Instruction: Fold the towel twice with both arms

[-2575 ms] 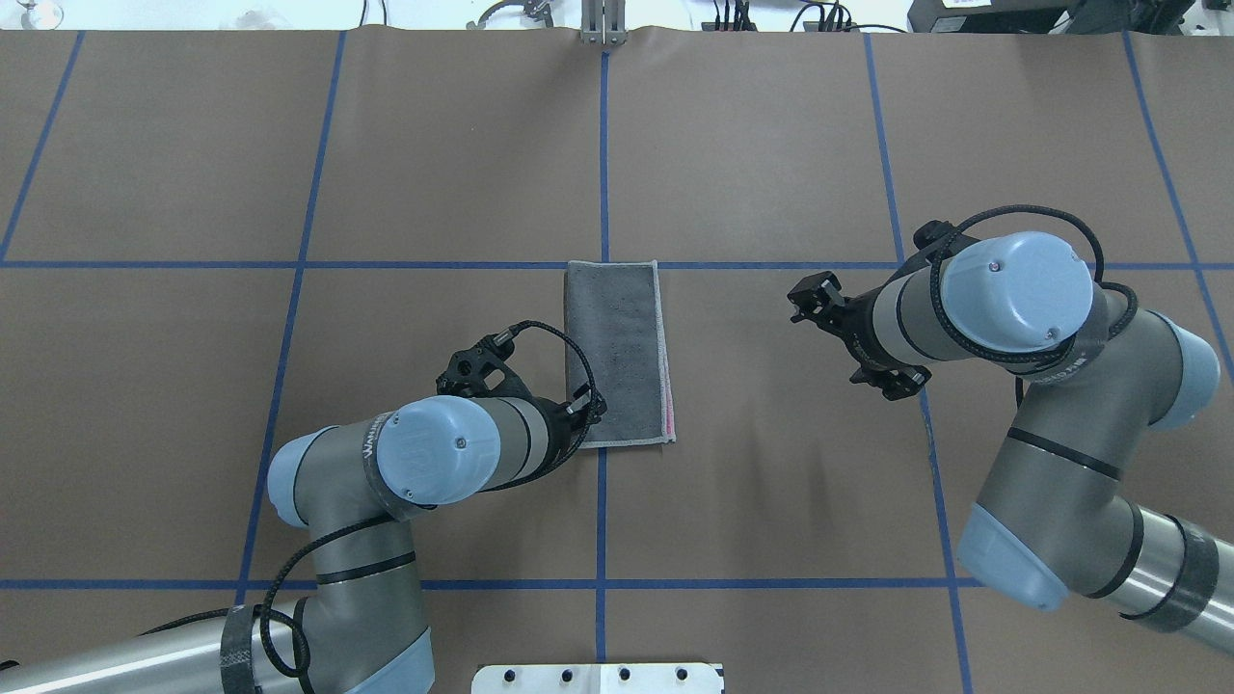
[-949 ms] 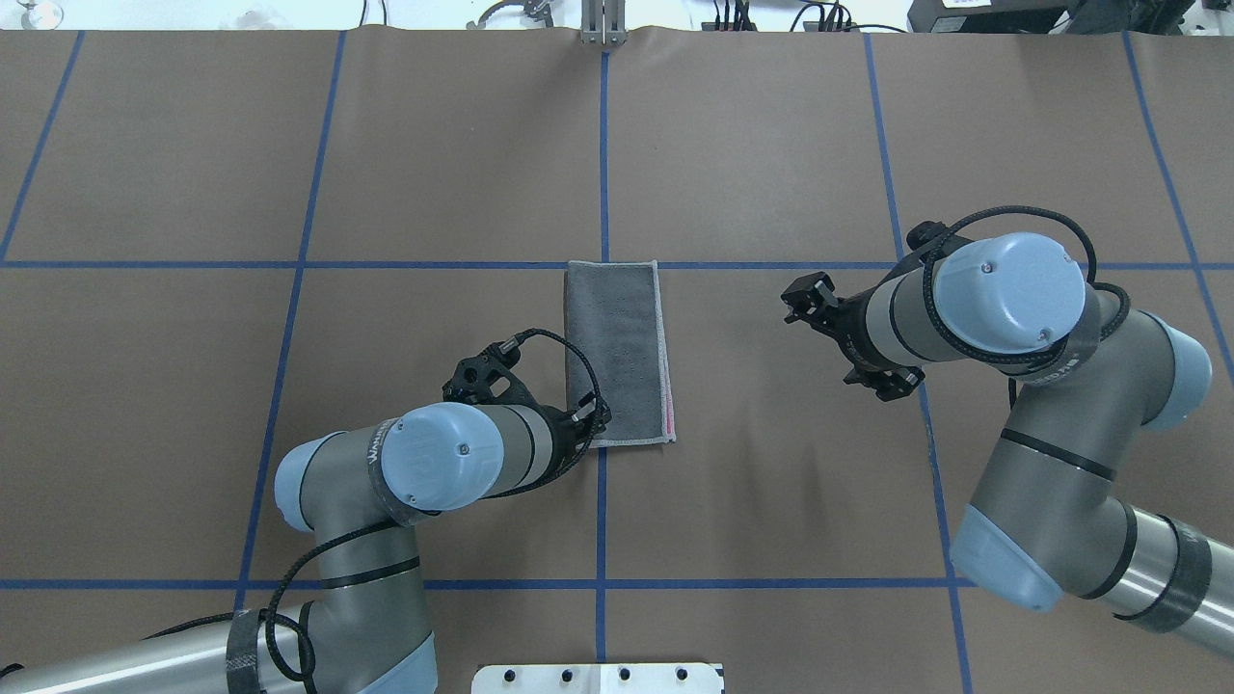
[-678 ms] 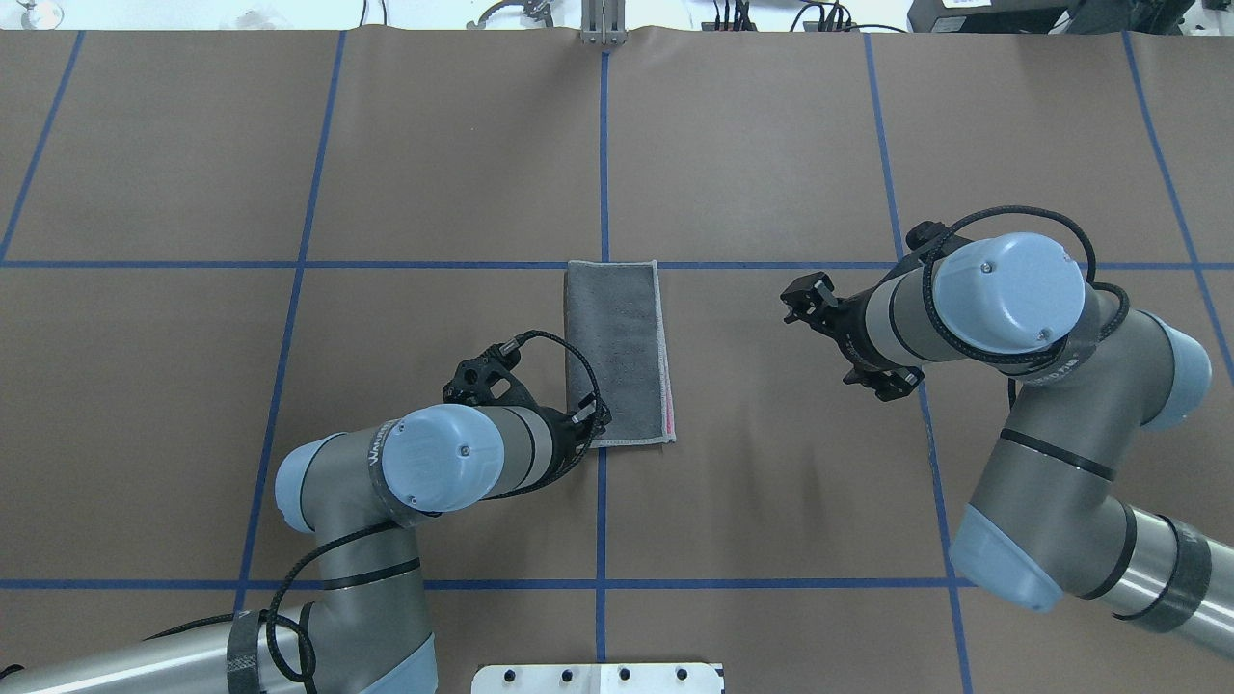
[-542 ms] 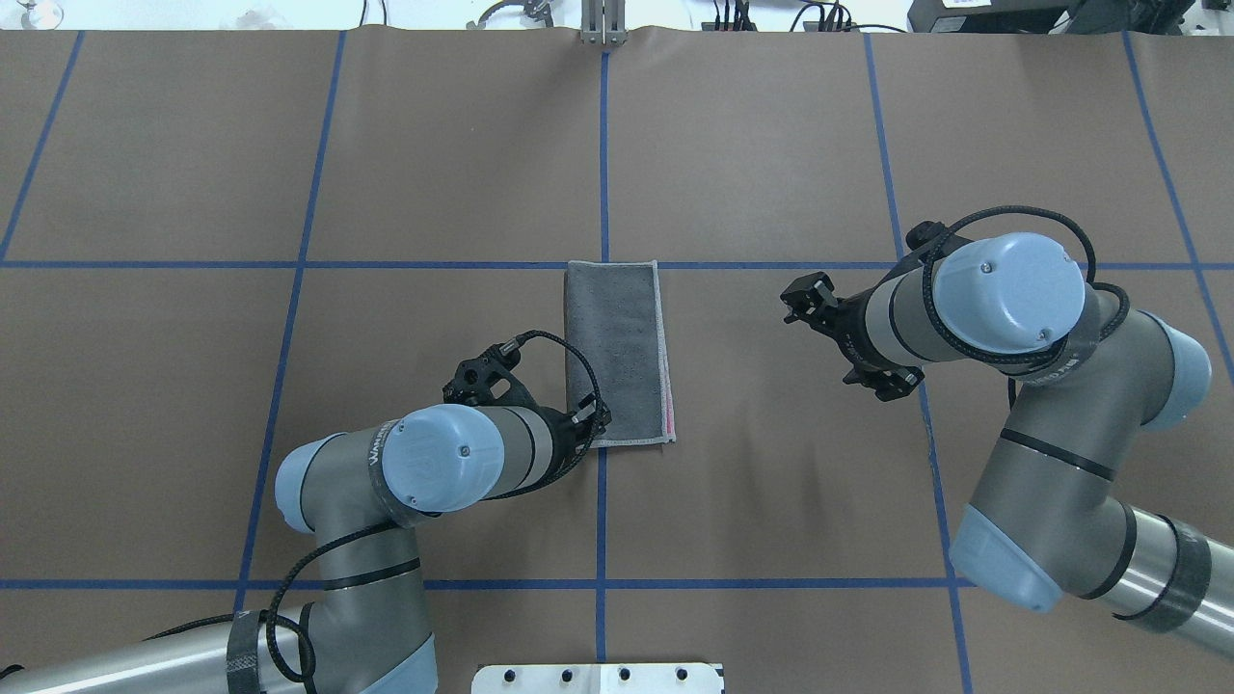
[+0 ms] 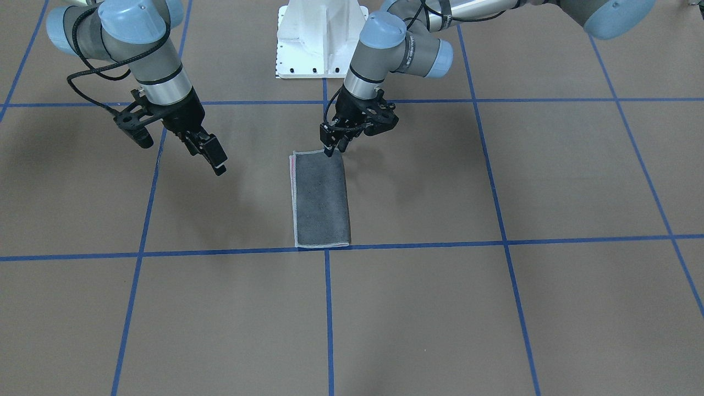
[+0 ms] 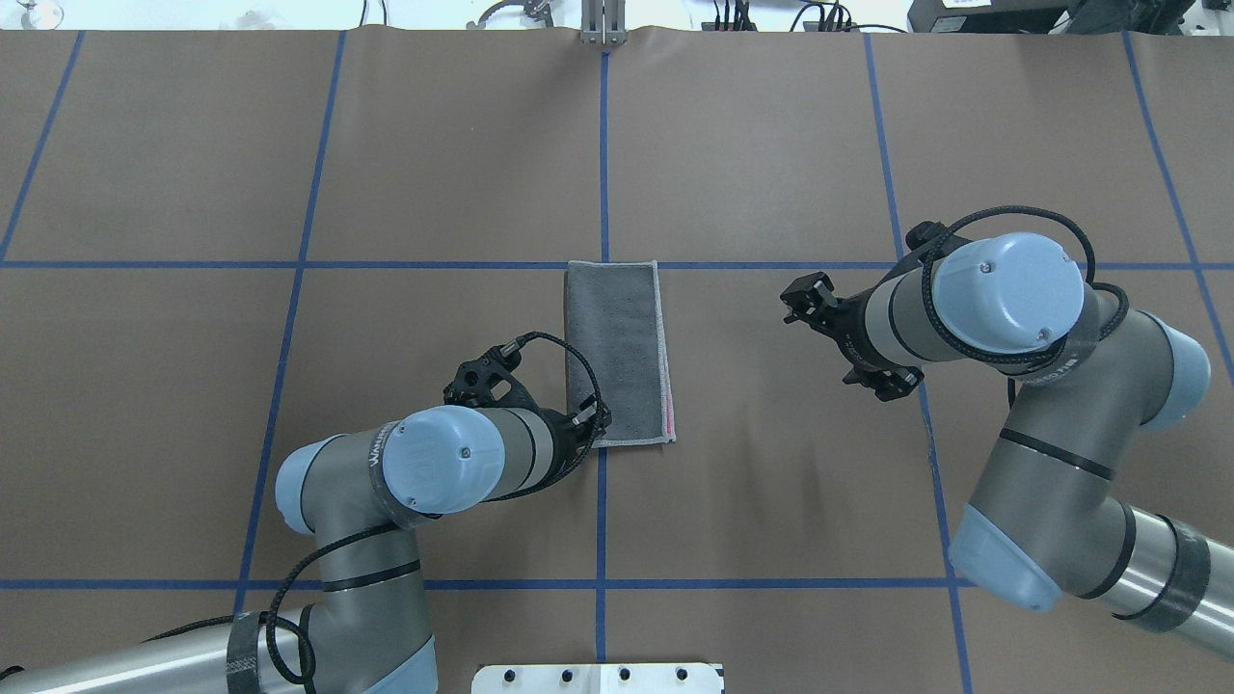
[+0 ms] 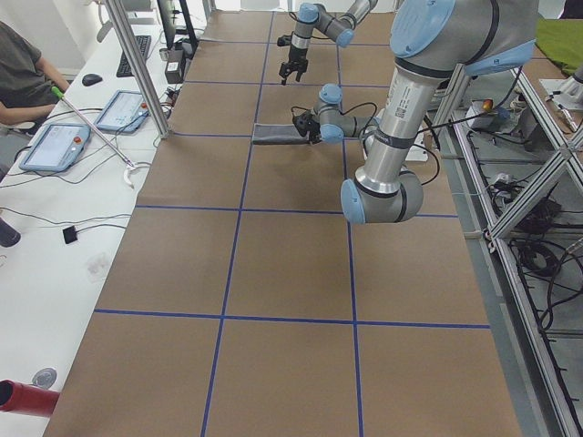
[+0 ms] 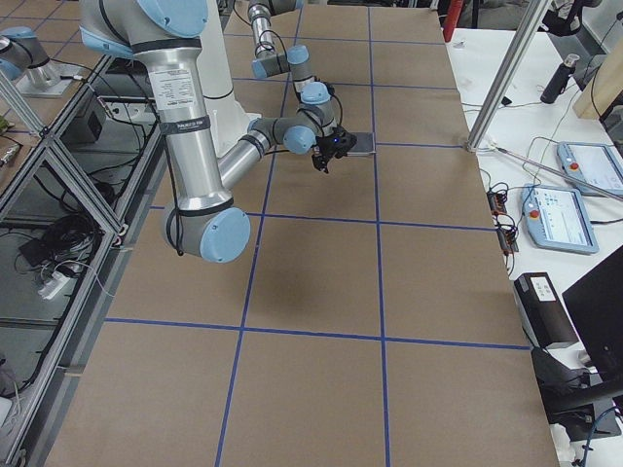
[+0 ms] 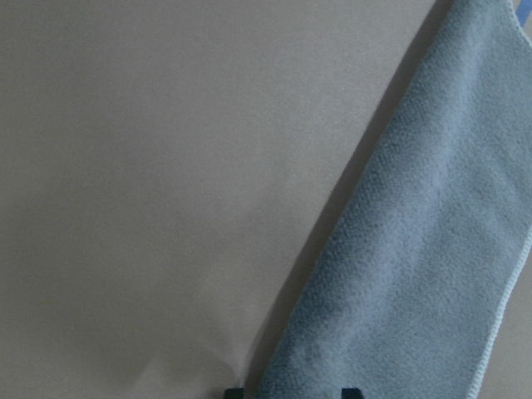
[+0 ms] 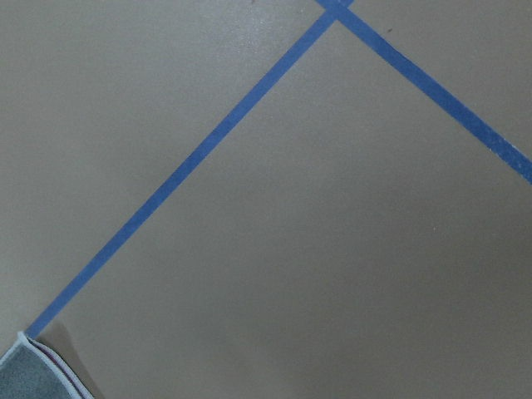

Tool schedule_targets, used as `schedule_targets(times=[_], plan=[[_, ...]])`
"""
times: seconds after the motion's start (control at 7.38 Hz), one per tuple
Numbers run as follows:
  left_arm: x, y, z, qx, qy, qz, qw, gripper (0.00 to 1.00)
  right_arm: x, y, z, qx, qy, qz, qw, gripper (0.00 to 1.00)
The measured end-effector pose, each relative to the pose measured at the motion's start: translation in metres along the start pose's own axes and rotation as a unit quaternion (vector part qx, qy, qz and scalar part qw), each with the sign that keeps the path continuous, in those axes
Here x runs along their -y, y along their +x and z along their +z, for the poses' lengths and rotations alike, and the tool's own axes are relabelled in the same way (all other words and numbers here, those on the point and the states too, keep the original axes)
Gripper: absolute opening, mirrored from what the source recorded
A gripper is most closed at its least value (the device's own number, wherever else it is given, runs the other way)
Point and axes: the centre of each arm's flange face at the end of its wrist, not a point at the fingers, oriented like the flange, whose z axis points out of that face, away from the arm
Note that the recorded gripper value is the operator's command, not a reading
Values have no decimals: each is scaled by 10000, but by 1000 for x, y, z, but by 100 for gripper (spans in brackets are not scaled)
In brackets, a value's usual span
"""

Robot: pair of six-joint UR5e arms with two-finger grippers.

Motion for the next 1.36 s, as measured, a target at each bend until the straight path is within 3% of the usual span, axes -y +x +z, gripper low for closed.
schedule_targets(times=[0.27,1.36], plan=[[0,-1,0,6,2,-1,10000,0,0,0,0,3,-1,0,10000,100],[1,-5,-19,-107,-65,-47,9999,0,1,-1,-2,16,3,6,10000,100]])
